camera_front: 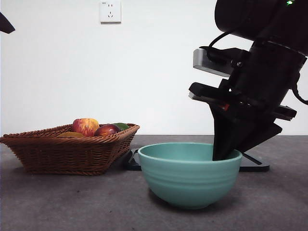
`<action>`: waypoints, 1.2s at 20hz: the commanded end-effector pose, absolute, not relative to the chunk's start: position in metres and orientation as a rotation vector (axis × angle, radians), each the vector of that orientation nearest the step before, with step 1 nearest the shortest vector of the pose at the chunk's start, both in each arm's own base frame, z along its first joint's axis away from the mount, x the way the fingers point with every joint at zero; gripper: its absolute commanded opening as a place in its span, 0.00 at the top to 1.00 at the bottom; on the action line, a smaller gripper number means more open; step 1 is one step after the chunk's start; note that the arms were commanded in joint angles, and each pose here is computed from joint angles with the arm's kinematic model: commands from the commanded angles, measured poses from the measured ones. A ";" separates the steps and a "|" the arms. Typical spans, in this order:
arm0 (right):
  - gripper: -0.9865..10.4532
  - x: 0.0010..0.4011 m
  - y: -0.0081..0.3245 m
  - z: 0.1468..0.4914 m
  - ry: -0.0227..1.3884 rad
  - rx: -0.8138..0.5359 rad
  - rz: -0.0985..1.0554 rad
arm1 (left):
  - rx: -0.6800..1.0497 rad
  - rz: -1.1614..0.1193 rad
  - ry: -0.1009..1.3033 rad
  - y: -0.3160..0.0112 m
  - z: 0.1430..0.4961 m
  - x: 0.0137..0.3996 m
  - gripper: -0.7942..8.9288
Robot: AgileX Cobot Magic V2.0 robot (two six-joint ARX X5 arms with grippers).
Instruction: Pick up the wifruite, put it on the bowl, pick up the plate, put it on desk
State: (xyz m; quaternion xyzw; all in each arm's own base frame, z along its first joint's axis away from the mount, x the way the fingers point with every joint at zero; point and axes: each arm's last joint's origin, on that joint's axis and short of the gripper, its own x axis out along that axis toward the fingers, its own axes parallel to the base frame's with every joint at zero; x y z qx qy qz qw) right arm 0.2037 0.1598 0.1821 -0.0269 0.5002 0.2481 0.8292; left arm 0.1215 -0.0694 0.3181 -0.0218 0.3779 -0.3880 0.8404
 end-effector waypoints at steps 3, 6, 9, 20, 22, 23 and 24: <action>0.67 0.204 0.163 0.181 1.068 -0.039 0.517 | -0.036 -0.838 0.773 -0.071 0.324 0.122 0.54; 0.67 0.202 0.161 0.188 1.036 -0.028 0.507 | -0.036 -0.838 0.773 -0.071 0.324 0.122 0.54; 0.67 0.195 0.155 0.210 0.955 -0.010 0.506 | -0.036 -0.838 0.773 -0.071 0.324 0.122 0.54; 0.67 0.123 0.108 0.276 0.885 0.126 0.796 | -0.036 -0.838 0.773 -0.071 0.324 0.122 0.54; 0.67 0.113 0.102 0.281 0.901 0.153 0.874 | -0.037 -0.838 0.774 -0.071 0.324 0.122 0.54; 0.67 0.108 0.100 0.282 0.905 0.162 0.901 | -0.037 -0.838 0.774 -0.071 0.324 0.122 0.54; 0.67 0.105 0.098 0.283 0.905 0.167 0.915 | -0.037 -0.838 0.774 -0.071 0.324 0.122 0.54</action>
